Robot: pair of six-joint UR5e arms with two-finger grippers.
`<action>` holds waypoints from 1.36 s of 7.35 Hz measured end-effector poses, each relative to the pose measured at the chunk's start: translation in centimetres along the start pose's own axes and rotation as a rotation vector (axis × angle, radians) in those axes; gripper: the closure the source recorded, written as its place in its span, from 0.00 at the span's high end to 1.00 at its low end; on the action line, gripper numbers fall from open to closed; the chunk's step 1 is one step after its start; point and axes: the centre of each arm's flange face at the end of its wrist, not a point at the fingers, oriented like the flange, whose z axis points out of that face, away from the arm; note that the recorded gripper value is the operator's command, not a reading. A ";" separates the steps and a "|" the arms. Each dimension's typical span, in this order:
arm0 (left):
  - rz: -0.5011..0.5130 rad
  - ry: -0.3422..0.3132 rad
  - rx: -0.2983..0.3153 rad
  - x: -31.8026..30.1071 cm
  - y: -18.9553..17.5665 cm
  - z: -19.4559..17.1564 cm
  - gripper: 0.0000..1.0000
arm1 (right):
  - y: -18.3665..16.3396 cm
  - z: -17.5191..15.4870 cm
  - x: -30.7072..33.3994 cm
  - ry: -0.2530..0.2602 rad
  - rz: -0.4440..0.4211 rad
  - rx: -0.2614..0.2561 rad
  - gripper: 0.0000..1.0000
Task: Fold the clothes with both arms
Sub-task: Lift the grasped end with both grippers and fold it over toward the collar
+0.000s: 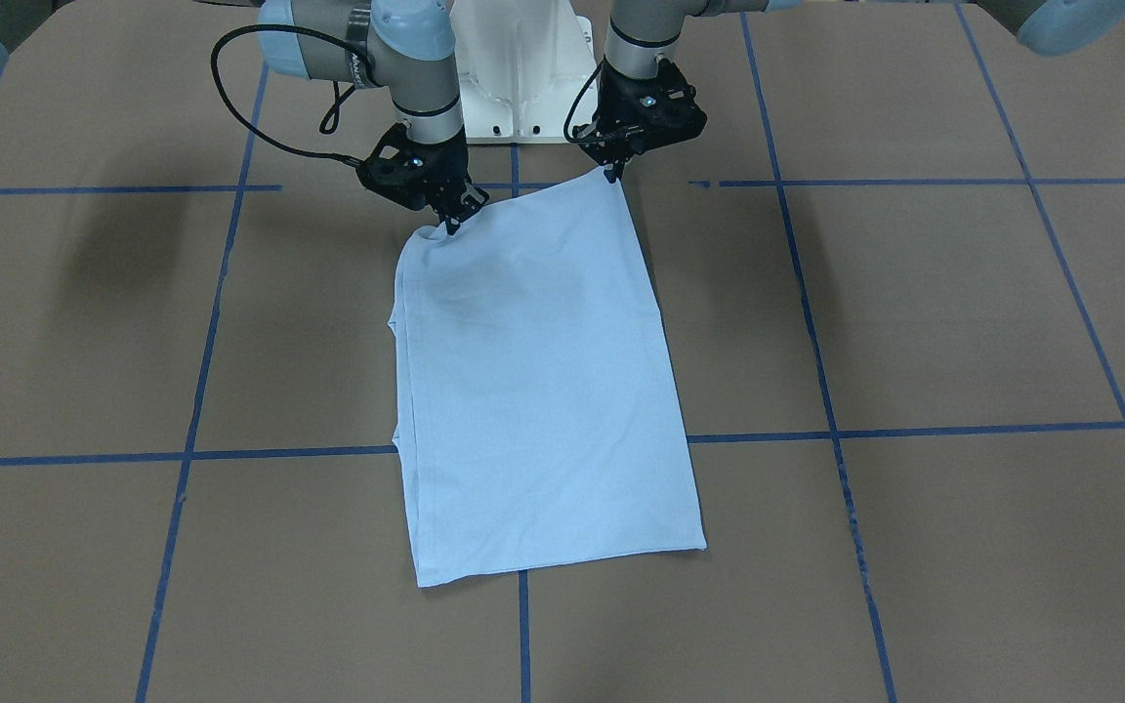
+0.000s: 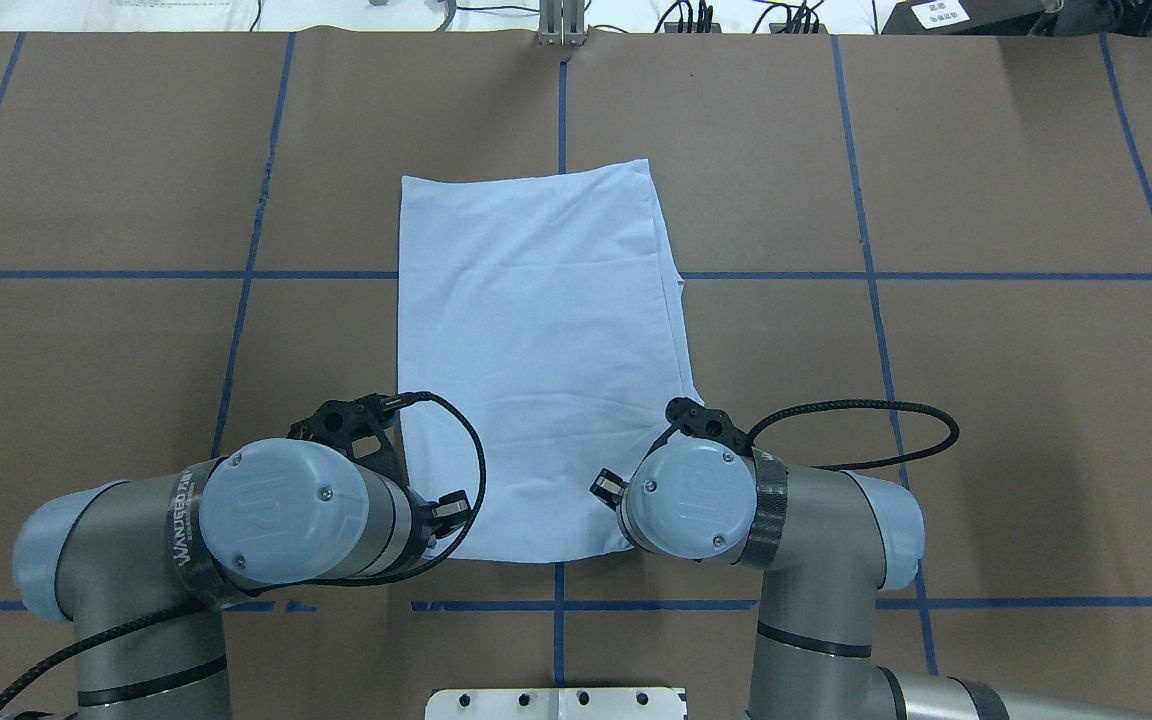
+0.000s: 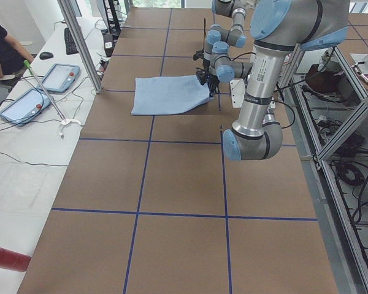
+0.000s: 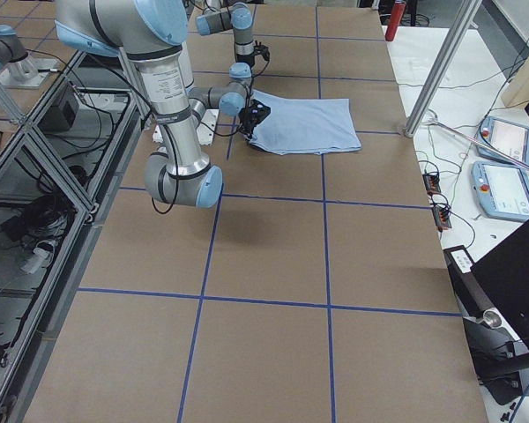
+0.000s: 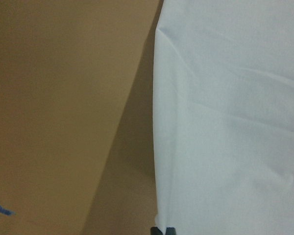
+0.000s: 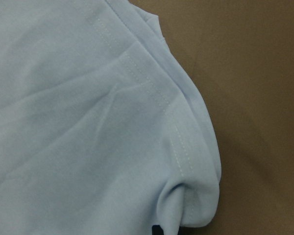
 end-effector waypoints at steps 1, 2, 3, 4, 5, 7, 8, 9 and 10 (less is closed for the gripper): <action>0.000 0.003 0.000 0.0 0.0 -0.2 0.00 | -0.2 -0.7 0.0 -0.011 -0.001 -0.005 0.00; 0.001 0.006 -0.001 -0.1 0.0 -0.4 0.00 | -0.3 -1.8 0.5 -0.025 -0.004 -0.017 0.00; 0.003 0.014 -0.004 -0.2 0.2 -0.8 0.00 | 0.2 -3.3 1.2 -0.045 -0.014 -0.041 0.00; 0.013 0.028 -0.017 -0.3 1.0 -1.6 0.00 | 1.4 -5.1 1.9 -0.068 -0.030 -0.075 0.00; 0.026 0.035 -0.042 -0.6 2.7 -2.7 0.00 | 2.8 -7.0 2.7 -0.090 -0.049 -0.116 0.00; 0.030 0.013 -0.096 -2.0 6.5 -6.1 0.00 | 5.0 -10.6 5.0 -0.120 -0.084 -0.199 0.00; 0.032 0.011 -0.108 -2.4 7.2 -7.1 0.00 | 5.3 -11.3 5.7 -0.122 -0.092 -0.214 0.00; 0.036 0.006 -0.108 -2.4 7.4 -7.1 0.00 | 5.2 -11.0 5.8 -0.117 -0.094 -0.210 0.00; 0.040 0.000 -0.093 -2.1 6.7 -6.6 0.00 | 4.3 -10.0 5.4 -0.107 -0.086 -0.186 0.00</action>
